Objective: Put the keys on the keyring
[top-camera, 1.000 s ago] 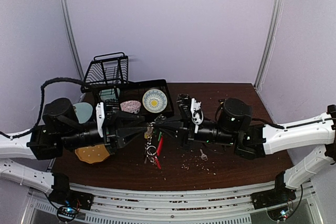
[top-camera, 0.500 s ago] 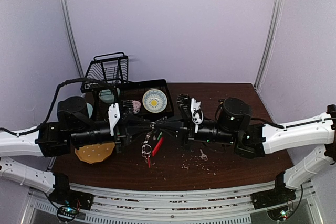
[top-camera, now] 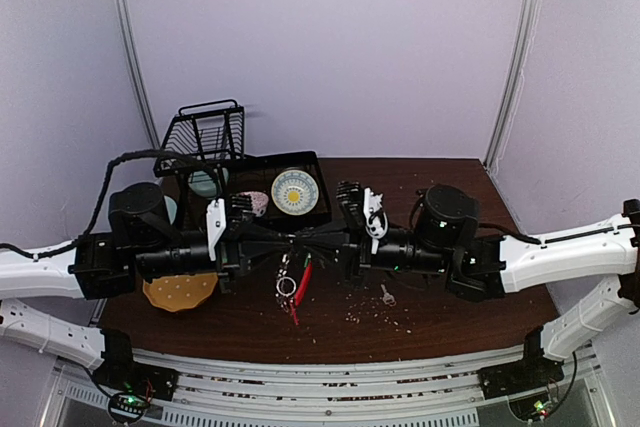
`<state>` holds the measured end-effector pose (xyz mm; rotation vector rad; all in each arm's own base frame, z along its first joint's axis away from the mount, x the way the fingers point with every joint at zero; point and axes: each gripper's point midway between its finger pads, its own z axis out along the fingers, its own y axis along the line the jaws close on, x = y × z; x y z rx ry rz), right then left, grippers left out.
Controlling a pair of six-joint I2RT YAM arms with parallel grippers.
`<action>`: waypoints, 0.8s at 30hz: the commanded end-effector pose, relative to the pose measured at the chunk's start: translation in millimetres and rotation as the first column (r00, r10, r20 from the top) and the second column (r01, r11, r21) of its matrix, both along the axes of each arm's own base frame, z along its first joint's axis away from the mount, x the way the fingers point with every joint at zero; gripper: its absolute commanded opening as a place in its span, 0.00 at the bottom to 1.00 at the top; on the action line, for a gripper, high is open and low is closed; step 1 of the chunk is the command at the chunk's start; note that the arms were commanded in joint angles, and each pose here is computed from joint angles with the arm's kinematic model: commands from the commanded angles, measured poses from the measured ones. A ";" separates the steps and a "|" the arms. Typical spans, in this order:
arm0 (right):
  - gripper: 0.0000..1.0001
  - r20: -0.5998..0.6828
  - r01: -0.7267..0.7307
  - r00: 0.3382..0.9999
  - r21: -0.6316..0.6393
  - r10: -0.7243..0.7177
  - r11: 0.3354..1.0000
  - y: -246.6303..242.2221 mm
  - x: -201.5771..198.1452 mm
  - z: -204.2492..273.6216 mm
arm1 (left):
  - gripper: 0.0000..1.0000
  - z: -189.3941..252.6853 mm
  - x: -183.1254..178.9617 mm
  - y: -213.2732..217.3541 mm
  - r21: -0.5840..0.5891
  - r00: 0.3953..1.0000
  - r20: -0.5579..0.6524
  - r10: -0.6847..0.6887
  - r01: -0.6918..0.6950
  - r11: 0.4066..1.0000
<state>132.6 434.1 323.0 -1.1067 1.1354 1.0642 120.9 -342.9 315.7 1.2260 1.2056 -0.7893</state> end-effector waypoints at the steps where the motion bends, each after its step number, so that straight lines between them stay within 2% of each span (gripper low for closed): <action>1: 0.00 0.032 -0.020 0.999 0.042 0.019 0.999 4.2 -2.2 16.6 | 0.03 22.6 -8.4 -4.1 -0.090 0.998 0.039 -0.052 0.056 0.994; 2: 0.00 0.033 -0.021 0.999 0.042 0.020 0.999 3.9 -2.6 16.8 | 0.00 22.3 -8.4 -4.2 -0.089 0.998 0.039 -0.052 0.055 0.994; 6: 0.00 0.038 0.002 0.999 0.035 -0.003 0.999 -1.5 -0.4 17.7 | 0.00 16.8 -2.5 -0.7 -0.070 0.999 0.035 -0.012 0.015 0.997; 7: 0.01 0.038 0.025 0.999 -0.002 -0.025 1.000 -3.5 3.4 12.8 | 0.00 13.4 1.6 1.0 -0.050 0.999 0.035 0.013 -0.011 0.999; 10: 0.23 0.086 0.074 0.994 -0.159 -0.061 0.984 -14.5 16.1 2.3 | 0.00 0.5 14.8 4.7 0.056 0.995 0.049 0.084 -0.086 0.995; 13: 0.34 0.130 0.018 0.991 -0.324 0.026 0.946 -26.7 14.7 -5.6 | 0.00 -7.9 19.0 7.5 0.145 0.992 0.076 0.099 -0.109 0.983; 18: 0.34 0.183 -0.032 0.973 -0.501 0.141 0.865 -24.3 11.3 -12.5 | 0.00 -4.6 19.9 6.5 0.196 0.992 0.089 0.091 -0.107 0.975; 24: 0.30 0.163 -0.091 0.963 -0.558 0.216 0.825 -6.0 12.2 -13.2 | 0.00 5.7 20.5 4.3 0.180 0.991 0.097 0.091 -0.107 0.978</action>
